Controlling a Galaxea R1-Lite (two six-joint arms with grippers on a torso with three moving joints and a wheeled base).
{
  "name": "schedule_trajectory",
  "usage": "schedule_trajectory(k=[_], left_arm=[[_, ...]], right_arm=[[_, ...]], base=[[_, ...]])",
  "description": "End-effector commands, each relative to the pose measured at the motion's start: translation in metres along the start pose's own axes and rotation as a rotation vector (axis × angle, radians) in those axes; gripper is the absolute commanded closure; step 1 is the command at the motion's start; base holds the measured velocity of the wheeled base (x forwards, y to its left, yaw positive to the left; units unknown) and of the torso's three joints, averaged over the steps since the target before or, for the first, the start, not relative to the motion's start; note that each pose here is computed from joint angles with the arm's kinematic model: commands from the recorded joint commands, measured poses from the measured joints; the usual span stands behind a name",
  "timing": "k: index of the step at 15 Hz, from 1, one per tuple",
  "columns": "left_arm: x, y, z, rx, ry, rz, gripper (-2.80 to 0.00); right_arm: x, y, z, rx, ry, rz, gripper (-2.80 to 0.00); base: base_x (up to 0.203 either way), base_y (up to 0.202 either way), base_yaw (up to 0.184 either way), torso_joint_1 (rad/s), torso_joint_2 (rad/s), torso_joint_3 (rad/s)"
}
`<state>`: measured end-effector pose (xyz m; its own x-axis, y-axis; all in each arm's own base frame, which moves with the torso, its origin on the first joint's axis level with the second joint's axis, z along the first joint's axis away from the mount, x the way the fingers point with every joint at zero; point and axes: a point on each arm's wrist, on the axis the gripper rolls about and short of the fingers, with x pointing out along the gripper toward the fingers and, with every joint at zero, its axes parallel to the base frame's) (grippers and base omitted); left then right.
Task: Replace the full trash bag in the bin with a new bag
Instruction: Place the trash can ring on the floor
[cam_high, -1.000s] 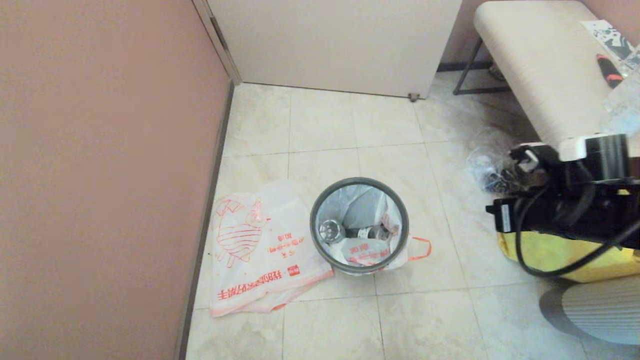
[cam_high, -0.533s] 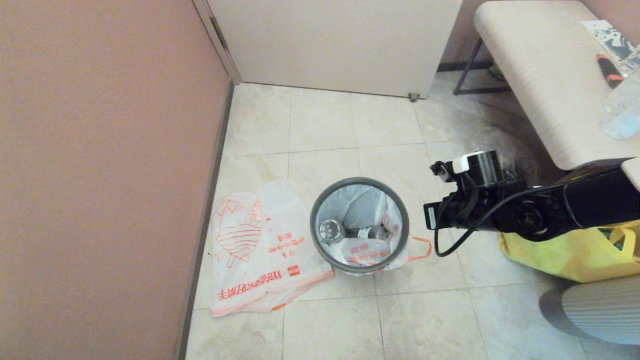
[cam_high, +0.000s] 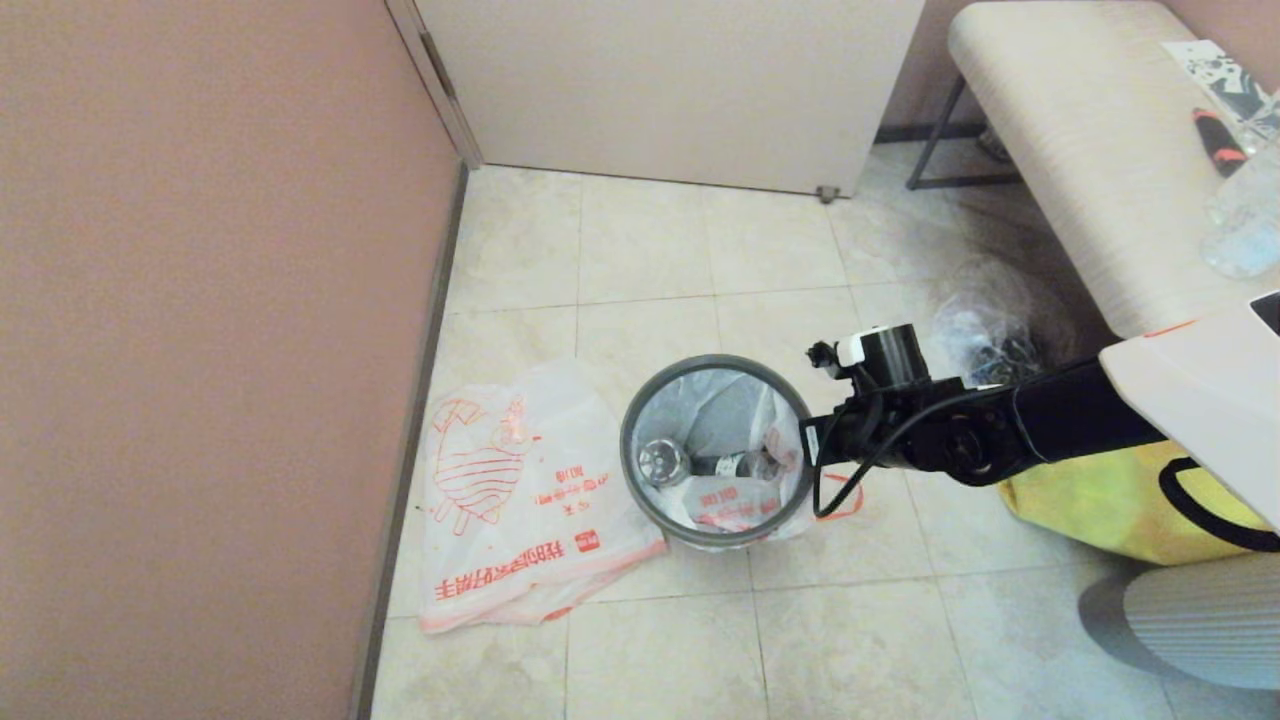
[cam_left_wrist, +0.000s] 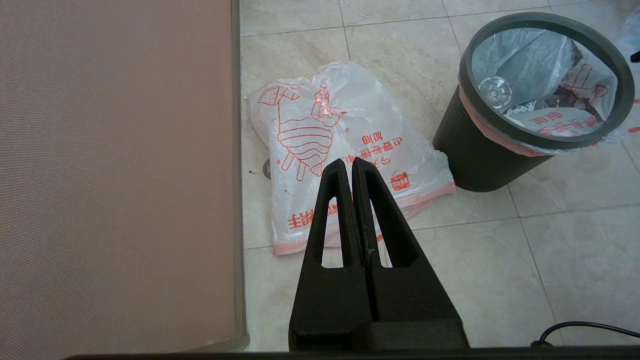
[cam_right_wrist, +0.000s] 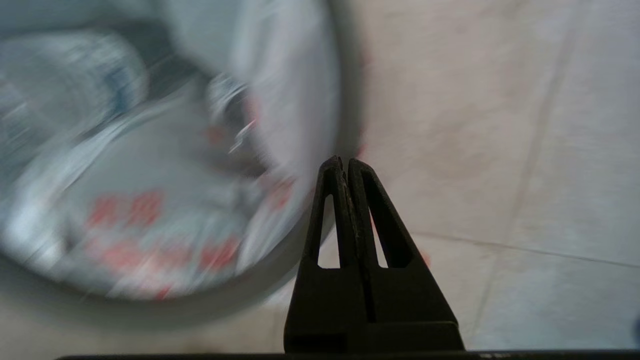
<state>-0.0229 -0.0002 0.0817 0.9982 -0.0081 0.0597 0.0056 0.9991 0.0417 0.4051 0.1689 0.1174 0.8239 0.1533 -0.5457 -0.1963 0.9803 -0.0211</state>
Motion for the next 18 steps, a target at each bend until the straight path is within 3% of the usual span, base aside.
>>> schedule_trajectory(k=[1, 2, 3, 6, 14, 15, 18], left_arm=[[0.001, 0.000, -0.006, 0.000, 0.023, -0.001, 0.00], [0.001, 0.000, -0.006, 0.000, 0.023, -0.001, 0.00], [0.001, 0.000, -0.006, 0.000, 0.023, -0.001, 0.00], [0.001, 0.000, -0.006, 0.000, 0.023, -0.001, 0.00], [0.001, 0.000, -0.006, 0.000, 0.023, -0.001, 0.00], [0.001, 0.000, -0.006, 0.000, 0.023, -0.001, 0.00], [0.001, 0.000, -0.006, 0.000, 0.023, -0.001, 0.00]], right_arm=[[0.012, 0.002, -0.002, -0.001, -0.001, -0.037, 0.00], [0.014, 0.002, -0.001, 0.000, -0.015, -0.084, 0.00], [0.008, 0.002, 0.006, 0.008, -0.041, -0.083, -2.80], [-0.009, 0.006, 0.017, 0.035, -0.066, -0.062, -2.80], [0.022, 0.009, -0.001, 0.058, -0.012, -0.071, -2.80], [0.021, 0.009, 0.000, 0.058, -0.015, -0.070, 0.00], [0.020, 0.009, 0.002, 0.059, -0.022, -0.069, 0.00]], base=[[0.000, 0.000, 0.000, 0.000, 0.00, 0.000], [0.000, 0.000, 0.000, 0.000, 0.00, 0.000], [0.000, 0.000, 0.000, 0.000, 0.00, 0.000], [0.000, 0.000, 0.000, 0.000, 0.00, 0.000], [0.000, 0.000, 0.000, 0.000, 0.00, 0.000], [0.000, 0.000, 0.000, 0.000, 0.00, 0.000], [0.000, 0.000, 0.000, 0.000, 0.00, 0.000]])
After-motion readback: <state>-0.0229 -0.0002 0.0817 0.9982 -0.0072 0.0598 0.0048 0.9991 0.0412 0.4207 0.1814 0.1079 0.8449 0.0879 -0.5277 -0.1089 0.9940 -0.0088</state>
